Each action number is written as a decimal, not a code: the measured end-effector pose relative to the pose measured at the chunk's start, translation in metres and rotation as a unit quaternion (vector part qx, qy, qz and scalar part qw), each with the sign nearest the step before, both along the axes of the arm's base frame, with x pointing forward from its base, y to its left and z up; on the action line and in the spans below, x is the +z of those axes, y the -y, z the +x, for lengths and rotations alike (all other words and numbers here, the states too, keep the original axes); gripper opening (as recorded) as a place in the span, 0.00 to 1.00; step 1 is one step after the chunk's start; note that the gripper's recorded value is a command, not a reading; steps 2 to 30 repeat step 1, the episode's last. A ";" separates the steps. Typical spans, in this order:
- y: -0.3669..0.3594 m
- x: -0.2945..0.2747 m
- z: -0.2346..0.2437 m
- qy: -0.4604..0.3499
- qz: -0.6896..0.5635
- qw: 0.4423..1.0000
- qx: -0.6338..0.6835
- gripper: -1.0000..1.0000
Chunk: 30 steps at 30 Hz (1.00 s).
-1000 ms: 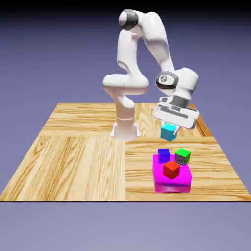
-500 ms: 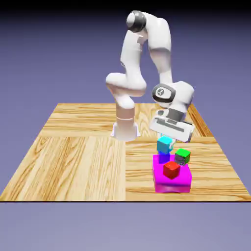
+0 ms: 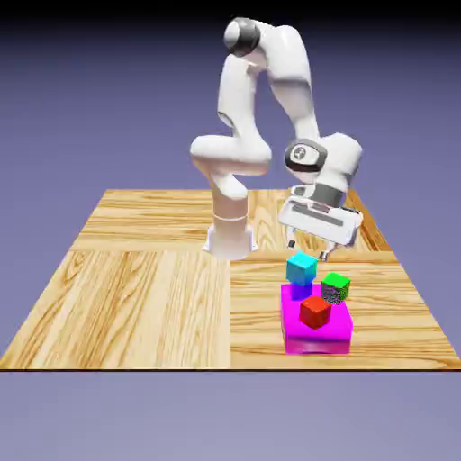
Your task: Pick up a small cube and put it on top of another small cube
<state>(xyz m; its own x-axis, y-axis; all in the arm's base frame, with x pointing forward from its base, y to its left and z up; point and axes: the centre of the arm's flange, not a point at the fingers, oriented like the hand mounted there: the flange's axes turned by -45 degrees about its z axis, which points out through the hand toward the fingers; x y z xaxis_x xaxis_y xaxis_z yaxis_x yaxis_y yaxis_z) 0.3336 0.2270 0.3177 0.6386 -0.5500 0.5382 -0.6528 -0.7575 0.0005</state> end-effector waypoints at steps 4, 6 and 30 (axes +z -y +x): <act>-0.001 0.004 -0.002 -0.001 0.002 1.000 0.000 1.00; -0.001 0.004 -0.002 -0.001 0.002 1.000 0.000 1.00; -0.001 0.004 -0.002 -0.001 0.002 1.000 0.000 1.00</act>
